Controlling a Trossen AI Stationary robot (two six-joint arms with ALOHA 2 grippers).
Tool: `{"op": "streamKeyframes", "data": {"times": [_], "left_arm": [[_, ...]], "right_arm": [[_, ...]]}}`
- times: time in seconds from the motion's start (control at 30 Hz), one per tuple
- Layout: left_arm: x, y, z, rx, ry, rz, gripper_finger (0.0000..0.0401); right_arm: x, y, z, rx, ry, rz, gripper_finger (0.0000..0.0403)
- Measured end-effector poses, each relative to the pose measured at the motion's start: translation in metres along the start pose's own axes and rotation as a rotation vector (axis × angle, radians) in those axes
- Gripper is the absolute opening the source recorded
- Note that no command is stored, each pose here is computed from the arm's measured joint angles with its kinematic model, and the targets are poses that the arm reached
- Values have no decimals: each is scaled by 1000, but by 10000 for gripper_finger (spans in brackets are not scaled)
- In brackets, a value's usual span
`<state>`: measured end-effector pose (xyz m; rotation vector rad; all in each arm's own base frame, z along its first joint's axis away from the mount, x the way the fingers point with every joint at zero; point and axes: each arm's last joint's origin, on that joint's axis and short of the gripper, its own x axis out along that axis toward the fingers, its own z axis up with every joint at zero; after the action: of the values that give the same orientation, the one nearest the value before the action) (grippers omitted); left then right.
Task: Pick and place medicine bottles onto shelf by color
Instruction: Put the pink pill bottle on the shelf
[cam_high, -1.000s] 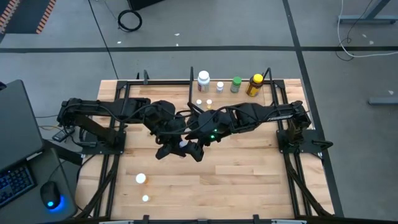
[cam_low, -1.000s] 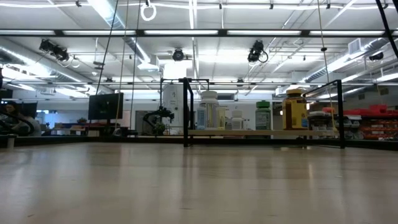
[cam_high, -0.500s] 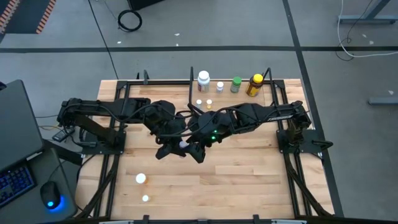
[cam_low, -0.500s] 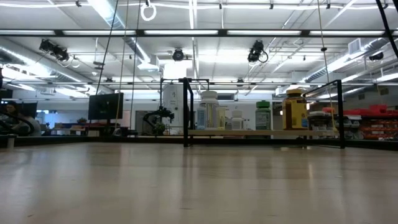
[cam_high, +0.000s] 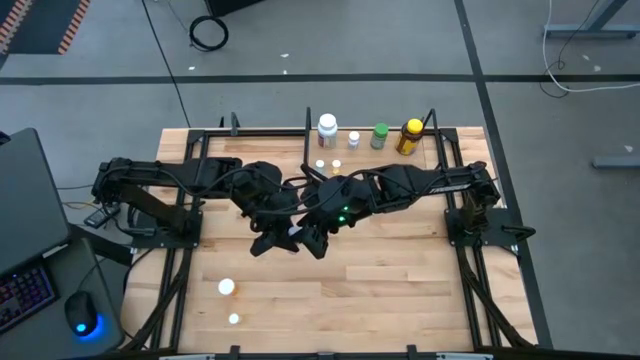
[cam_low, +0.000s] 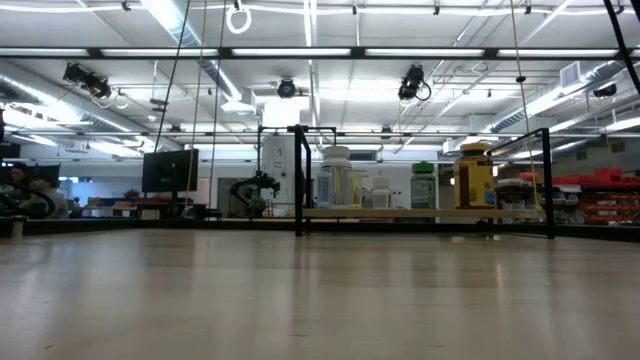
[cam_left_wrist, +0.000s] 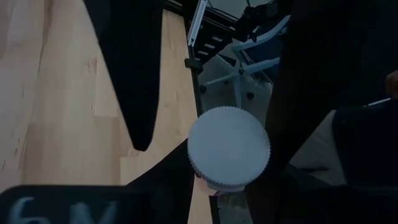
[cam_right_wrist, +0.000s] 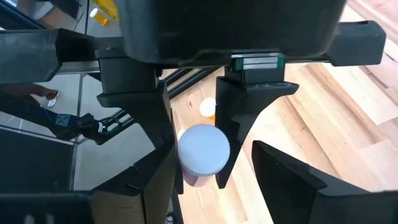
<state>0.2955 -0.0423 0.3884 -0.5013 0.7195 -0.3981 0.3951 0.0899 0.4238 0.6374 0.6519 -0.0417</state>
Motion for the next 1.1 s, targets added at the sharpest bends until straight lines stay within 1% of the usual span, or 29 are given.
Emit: {"op": "streamKeyframes", "data": {"times": [0.13,0.33,0.53,0.63,0.83,1.1], "left_arm": [[0,0,0,0,0,0,125],[0,0,0,0,0,0,118],[0,0,0,4,0,1,128],[0,0,0,5,0,0,132],[0,0,0,7,0,0,126],[0,0,0,4,0,0,127]], "right_arm": [[0,0,0,-1,0,0,218],[0,0,0,-11,0,-1,211],[0,0,-1,-12,4,-1,188],[0,0,-2,-13,30,10,174],[0,0,-6,-9,85,24,149],[0,1,-11,-7,115,12,133]]}}
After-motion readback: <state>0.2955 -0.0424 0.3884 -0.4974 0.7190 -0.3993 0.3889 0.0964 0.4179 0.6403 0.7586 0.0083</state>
